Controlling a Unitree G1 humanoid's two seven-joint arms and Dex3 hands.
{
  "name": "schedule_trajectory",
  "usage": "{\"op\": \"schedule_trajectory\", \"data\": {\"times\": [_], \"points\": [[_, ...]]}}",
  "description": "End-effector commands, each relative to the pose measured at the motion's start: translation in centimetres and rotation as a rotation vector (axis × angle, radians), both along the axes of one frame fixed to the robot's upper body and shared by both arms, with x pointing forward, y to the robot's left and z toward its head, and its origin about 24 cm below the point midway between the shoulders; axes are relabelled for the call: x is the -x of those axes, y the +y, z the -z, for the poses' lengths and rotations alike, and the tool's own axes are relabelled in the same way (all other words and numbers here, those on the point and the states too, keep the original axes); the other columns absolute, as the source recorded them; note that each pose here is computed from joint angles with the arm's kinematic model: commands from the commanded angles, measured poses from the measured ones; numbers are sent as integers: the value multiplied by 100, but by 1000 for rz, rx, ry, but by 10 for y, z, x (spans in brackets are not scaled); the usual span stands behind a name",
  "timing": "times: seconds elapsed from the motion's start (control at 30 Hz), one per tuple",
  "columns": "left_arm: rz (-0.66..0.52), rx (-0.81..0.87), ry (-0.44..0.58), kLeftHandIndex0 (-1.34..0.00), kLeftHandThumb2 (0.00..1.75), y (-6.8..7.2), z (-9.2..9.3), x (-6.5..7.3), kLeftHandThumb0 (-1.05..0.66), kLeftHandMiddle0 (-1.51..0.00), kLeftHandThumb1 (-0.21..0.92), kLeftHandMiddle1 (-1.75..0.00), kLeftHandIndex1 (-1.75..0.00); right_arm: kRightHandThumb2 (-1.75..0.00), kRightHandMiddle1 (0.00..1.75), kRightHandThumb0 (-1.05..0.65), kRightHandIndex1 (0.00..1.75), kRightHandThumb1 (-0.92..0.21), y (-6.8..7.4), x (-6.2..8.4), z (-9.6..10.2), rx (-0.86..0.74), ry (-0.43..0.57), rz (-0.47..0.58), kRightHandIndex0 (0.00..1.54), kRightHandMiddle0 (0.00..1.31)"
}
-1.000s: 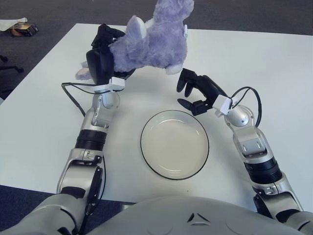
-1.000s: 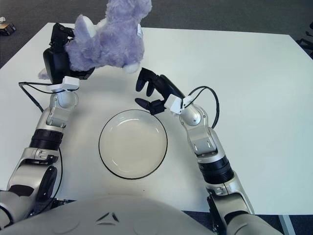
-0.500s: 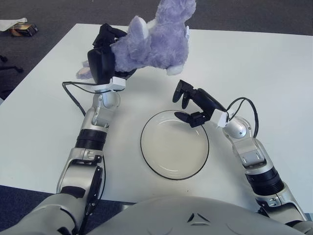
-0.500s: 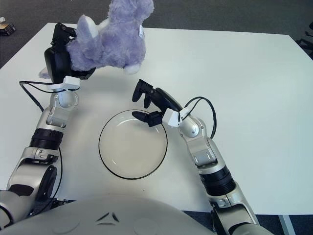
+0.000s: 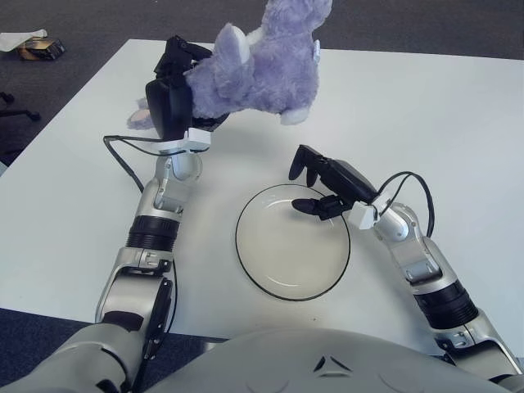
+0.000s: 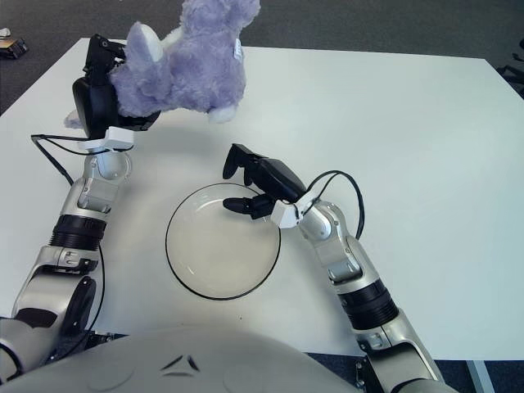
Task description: Put the doll into the plate.
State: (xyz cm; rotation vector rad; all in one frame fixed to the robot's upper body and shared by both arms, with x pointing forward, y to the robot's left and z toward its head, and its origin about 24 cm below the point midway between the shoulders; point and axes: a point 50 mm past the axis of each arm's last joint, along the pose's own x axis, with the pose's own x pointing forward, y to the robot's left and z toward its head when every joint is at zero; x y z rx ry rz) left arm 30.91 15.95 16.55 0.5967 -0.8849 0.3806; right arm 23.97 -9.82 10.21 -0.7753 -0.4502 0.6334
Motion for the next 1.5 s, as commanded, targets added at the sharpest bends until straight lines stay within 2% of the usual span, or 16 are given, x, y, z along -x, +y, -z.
{"op": "schedule_trajectory", "data": {"times": [0.0,0.3,0.83,0.87,0.97,1.13,1.47], "points": [[29,12,-56,-69,175,-3,-13,1,0,-91,-8,-170,-175,-57,175,-1,167,-90,0,4,7,12,-29,14,29,0],[76,19,-52,-70,175,-5,-15,3,0,-92,-9,-168,-175,-56,172,-1,169,-91,0,5,10,20,-75,30,28,0],[45,9,-64,-69,175,-5,-16,5,0,-90,-8,-171,-175,-47,175,-1,149,-92,-5,1,18,54,-114,47,34,7],[43,8,-62,-69,175,-5,-16,5,0,-90,-7,-171,-175,-49,175,-13,146,-92,-5,0,19,56,-113,49,25,11],[50,8,-58,-69,175,-6,-15,6,0,-89,-7,-172,-175,-51,175,-28,143,-92,-7,-1,22,63,-111,53,15,16],[58,4,-55,-69,175,-6,-15,7,0,-89,-7,-172,-175,-52,175,-34,145,-92,-9,-3,23,64,-125,60,12,18],[58,9,-60,-69,175,-5,-15,9,0,-90,-7,-171,-175,-52,175,-35,151,-92,-12,-7,25,92,-143,97,15,19]]}}
